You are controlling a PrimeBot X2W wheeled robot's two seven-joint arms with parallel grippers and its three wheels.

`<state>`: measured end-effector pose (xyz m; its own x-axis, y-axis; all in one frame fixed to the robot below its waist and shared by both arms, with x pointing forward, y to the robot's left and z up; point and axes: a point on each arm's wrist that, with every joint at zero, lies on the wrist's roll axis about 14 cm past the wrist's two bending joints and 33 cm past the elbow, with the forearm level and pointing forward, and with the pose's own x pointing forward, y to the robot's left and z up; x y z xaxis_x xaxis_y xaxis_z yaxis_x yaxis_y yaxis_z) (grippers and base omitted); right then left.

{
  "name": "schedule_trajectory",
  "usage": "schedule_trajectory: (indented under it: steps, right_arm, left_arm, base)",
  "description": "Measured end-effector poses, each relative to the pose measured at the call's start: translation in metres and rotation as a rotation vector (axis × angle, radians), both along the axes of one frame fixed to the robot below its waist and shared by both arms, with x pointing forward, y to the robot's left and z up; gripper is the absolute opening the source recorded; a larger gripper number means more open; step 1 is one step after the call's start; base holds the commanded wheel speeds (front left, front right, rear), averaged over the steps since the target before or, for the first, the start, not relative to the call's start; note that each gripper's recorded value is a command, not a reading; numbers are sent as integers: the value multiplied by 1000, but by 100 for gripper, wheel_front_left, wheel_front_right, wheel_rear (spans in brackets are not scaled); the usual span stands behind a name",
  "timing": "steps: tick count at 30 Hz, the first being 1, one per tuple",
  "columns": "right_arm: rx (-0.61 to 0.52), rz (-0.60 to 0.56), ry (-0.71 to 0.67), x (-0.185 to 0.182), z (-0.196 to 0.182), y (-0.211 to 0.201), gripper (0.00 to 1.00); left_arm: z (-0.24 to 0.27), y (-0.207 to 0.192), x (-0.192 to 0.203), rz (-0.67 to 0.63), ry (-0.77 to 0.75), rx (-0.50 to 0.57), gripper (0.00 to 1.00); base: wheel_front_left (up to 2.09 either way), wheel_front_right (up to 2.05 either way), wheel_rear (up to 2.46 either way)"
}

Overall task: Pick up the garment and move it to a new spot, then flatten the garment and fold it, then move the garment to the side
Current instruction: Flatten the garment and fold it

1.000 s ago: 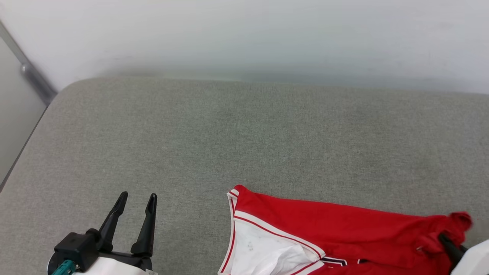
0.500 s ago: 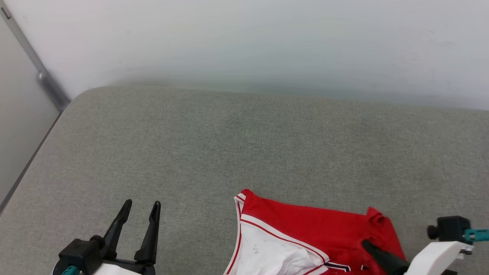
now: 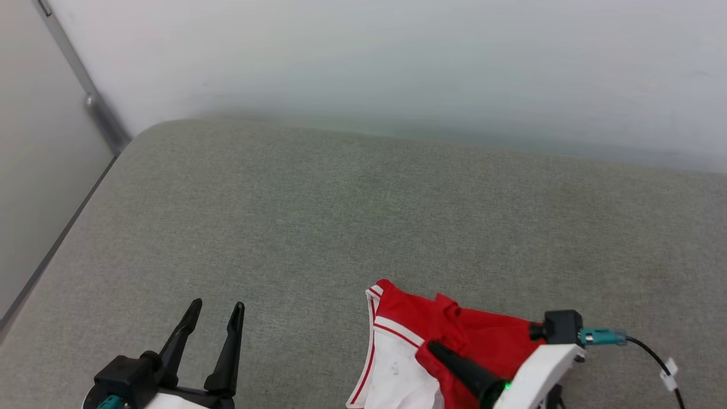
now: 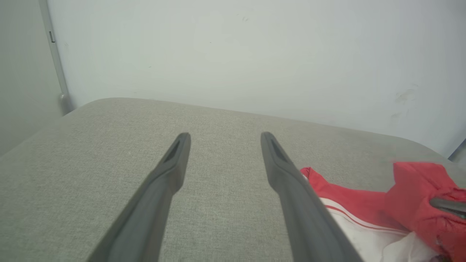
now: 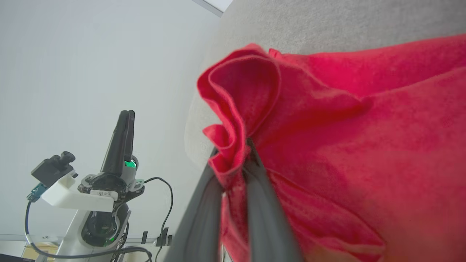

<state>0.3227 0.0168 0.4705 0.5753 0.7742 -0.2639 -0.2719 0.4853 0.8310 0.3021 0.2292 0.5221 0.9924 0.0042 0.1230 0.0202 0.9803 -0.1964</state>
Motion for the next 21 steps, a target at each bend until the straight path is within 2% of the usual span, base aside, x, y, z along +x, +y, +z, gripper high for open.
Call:
schedule_trajectory:
  steps: [4, 9, 10, 11, 18, 21]
  right_arm:
    - [53, -1, 7, 12, 0, 21, 0]
    - [23, 7, 22, 21, -14, 37, 0]
    - [19, 13, 24, 21, -16, 40, 35]
    - [20, 22, 29, 20, -17, 44, 100]
    - [56, 131, 16, -1, -4, 72, 100]
    - [67, 136, -16, 1, 7, 75, 100]
  left_arm:
    - [-3, 2, -2, 8, 10, -3, 100]
    - [-5, 6, -5, 24, 18, -4, 100]
    - [-5, 7, -5, 26, 19, -4, 100]
    - [-5, 7, -5, 28, 19, -4, 100]
    - [-6, 9, -4, 28, 22, -4, 100]
    - [-5, 8, -2, 20, 19, -5, 100]
  base:
    - [0, 0, 0]
    - [0, 0, 0]
    - [0, 0, 0]
    - [0, 0, 0]
    - [0, 0, 0]
    - [0, 0, 0]
